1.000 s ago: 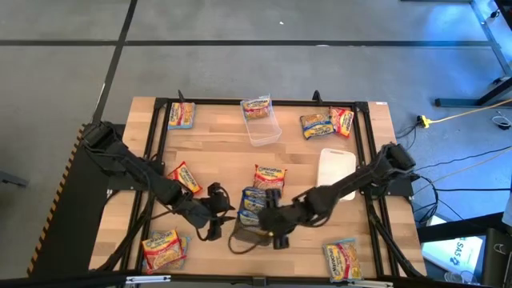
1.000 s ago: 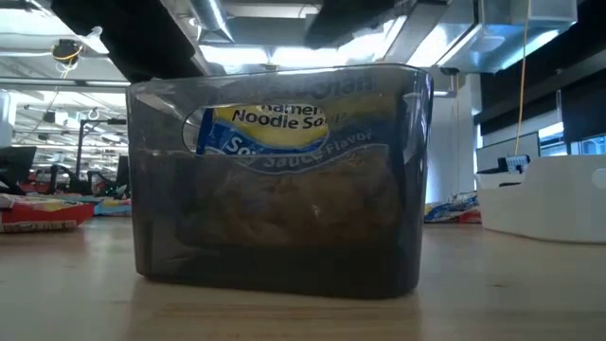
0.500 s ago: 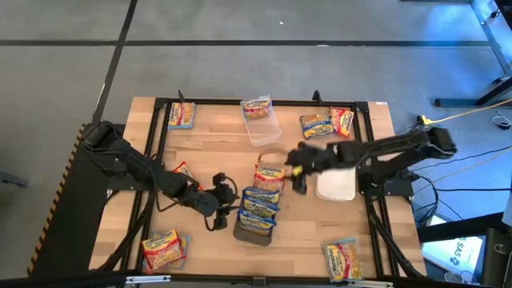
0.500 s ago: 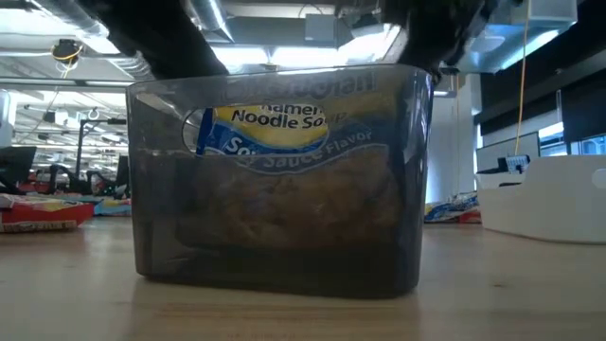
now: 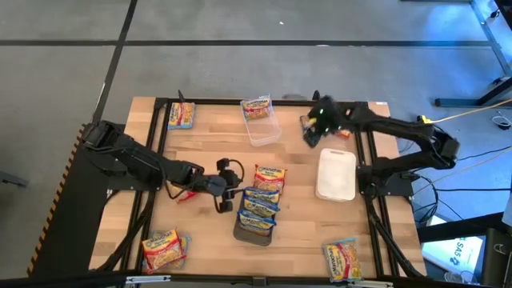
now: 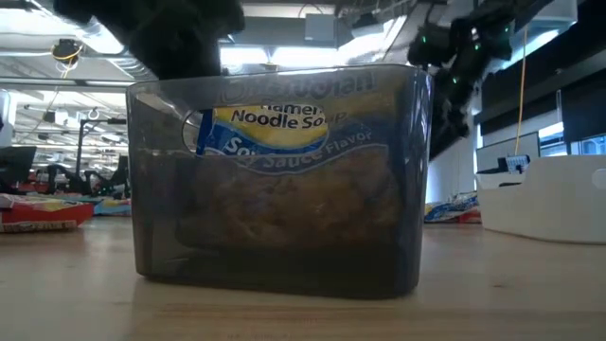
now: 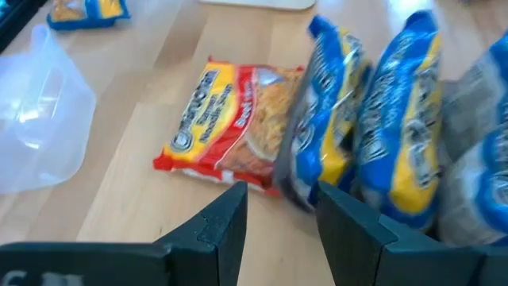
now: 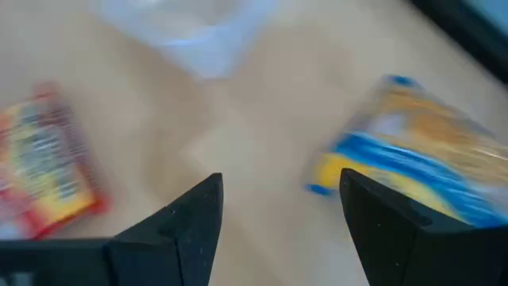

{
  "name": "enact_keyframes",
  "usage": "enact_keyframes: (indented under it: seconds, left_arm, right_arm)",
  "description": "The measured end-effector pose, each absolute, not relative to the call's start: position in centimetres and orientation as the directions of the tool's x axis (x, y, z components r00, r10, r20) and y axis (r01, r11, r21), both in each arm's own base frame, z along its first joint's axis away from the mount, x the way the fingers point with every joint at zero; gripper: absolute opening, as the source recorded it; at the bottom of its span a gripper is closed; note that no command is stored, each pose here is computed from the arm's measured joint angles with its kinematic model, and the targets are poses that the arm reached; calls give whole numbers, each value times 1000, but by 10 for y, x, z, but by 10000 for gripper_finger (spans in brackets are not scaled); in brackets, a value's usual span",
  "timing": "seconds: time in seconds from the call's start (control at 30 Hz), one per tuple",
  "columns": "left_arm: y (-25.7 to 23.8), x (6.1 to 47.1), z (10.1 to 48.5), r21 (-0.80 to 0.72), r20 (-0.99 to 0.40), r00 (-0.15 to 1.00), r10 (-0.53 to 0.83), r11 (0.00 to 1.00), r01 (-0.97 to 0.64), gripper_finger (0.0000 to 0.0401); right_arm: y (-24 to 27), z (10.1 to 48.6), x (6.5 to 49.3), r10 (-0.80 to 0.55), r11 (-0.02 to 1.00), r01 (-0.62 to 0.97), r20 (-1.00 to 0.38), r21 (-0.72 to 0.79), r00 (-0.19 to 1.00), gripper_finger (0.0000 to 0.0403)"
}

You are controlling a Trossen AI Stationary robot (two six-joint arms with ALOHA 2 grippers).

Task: Sort Maruchan noodles
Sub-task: Put the blue noodle pack into the black bin

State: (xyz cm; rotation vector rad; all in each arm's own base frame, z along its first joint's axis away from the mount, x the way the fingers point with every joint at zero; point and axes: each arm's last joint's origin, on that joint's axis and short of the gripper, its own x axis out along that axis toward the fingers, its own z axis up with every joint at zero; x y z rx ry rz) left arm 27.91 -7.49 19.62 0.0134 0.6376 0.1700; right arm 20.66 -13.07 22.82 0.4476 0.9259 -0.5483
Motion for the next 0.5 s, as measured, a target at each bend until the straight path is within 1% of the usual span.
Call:
enact_keyframes:
  seconds: [0.17,0.23,0.3,0.4,0.5]
  left_arm:
    - [-71,272,179,-11,-570,807,152,981,-193,141]
    - [-71,269,175,-42,-574,806,143,978,-204,141]
    - [-71,267,172,-66,-580,803,137,975,-214,141]
    - [-70,266,170,-84,-585,799,138,970,-228,141]
    - [-70,266,170,-84,-586,798,138,970,-230,141]
  right_arm:
    - [-164,226,176,-297,669,735,-866,112,403,227]
    - [-170,224,166,-317,625,776,-881,84,351,227]
    - [-174,222,158,-330,604,796,-893,50,306,227]
    - [-181,213,148,-355,553,832,-894,33,272,227]
    - [-188,199,142,-357,499,865,-897,54,262,227]
